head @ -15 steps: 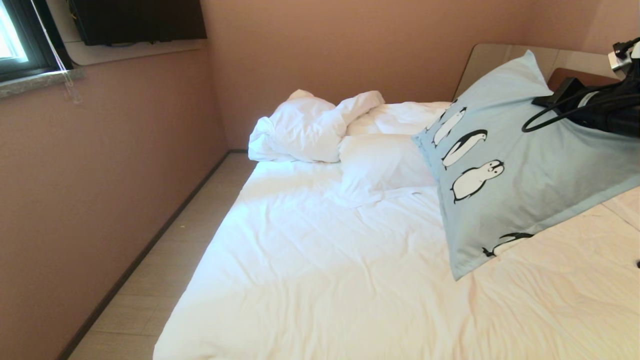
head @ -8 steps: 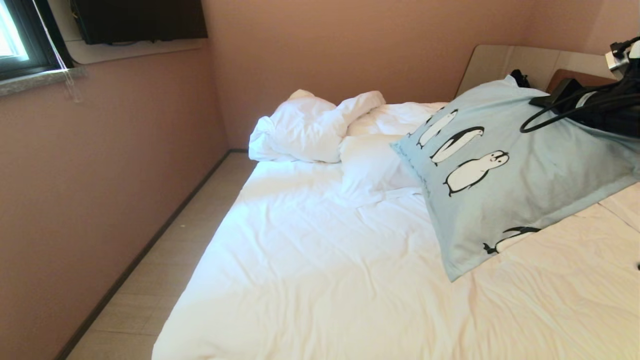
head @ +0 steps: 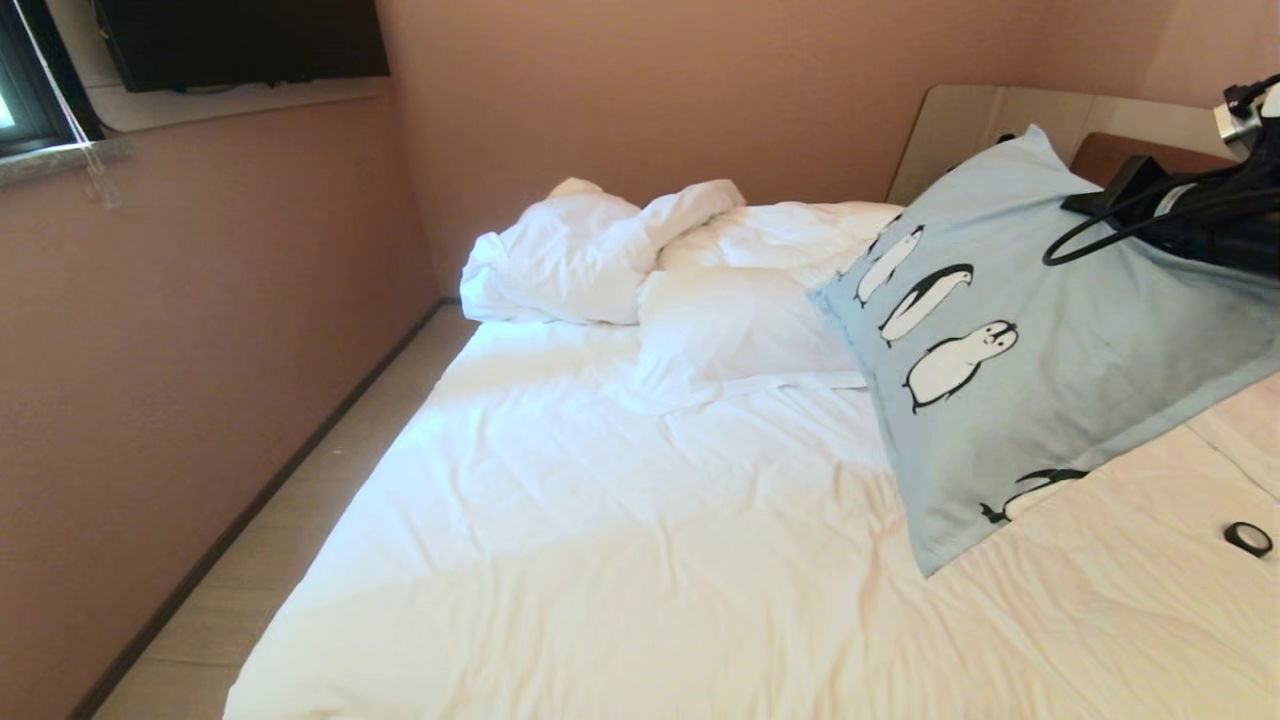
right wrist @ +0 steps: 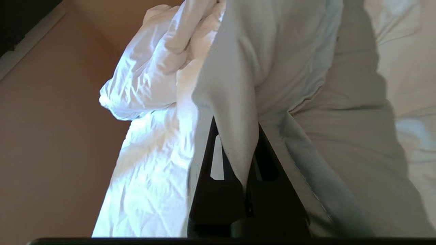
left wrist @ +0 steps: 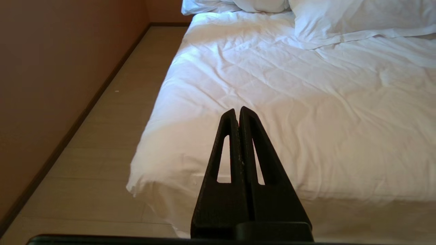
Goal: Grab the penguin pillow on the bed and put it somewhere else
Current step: Move to the head of the bed
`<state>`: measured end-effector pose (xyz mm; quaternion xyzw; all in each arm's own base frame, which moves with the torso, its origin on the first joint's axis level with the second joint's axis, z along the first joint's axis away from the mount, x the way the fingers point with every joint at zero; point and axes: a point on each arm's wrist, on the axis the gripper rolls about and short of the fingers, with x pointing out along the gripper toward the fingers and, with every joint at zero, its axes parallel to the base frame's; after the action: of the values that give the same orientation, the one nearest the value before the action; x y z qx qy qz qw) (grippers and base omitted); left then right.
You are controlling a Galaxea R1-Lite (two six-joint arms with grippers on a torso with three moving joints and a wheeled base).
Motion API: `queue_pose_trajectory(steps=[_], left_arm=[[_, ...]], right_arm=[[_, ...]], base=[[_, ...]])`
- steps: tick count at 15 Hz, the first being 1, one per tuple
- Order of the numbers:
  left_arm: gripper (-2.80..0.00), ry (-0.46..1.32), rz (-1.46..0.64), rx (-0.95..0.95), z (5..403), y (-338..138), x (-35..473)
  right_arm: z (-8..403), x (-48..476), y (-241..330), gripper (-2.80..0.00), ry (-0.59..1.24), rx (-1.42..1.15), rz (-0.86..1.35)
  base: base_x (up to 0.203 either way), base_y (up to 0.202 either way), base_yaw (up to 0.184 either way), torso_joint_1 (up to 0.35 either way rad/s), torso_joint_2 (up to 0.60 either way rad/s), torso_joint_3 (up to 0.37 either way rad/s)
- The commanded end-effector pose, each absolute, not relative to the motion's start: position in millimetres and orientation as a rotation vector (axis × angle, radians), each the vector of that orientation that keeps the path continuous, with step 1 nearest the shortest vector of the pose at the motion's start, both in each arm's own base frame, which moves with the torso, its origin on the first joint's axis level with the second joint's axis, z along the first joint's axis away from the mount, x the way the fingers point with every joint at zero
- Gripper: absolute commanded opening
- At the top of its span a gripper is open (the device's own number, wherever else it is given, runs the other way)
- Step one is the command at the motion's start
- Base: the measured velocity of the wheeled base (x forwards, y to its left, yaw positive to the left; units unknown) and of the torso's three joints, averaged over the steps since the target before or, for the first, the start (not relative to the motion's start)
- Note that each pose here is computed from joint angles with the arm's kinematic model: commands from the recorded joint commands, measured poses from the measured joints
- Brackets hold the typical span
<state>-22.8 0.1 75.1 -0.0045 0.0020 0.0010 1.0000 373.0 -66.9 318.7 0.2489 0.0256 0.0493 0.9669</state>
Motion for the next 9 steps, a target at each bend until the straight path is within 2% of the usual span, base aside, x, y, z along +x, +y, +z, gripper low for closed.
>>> queue_pose_trajectory(steps=[1,9], left_arm=[[-2.80,0.005,0.002,-0.009,74.7,0.1,-22.7],[-2.80,0.005,0.003,-0.009,74.7,0.1,-22.7]], right_arm=[[317.9,374.0,-66.9,-2.80,0.053,0.506,0.102],[319.9,373.0,-67.3,-2.80,0.046,0.505,0.102]], base=[[0.000,-0.198,0.002,0.004,0.01,0.002],[0.000,-0.195,0.000,0.001,0.00,0.003]])
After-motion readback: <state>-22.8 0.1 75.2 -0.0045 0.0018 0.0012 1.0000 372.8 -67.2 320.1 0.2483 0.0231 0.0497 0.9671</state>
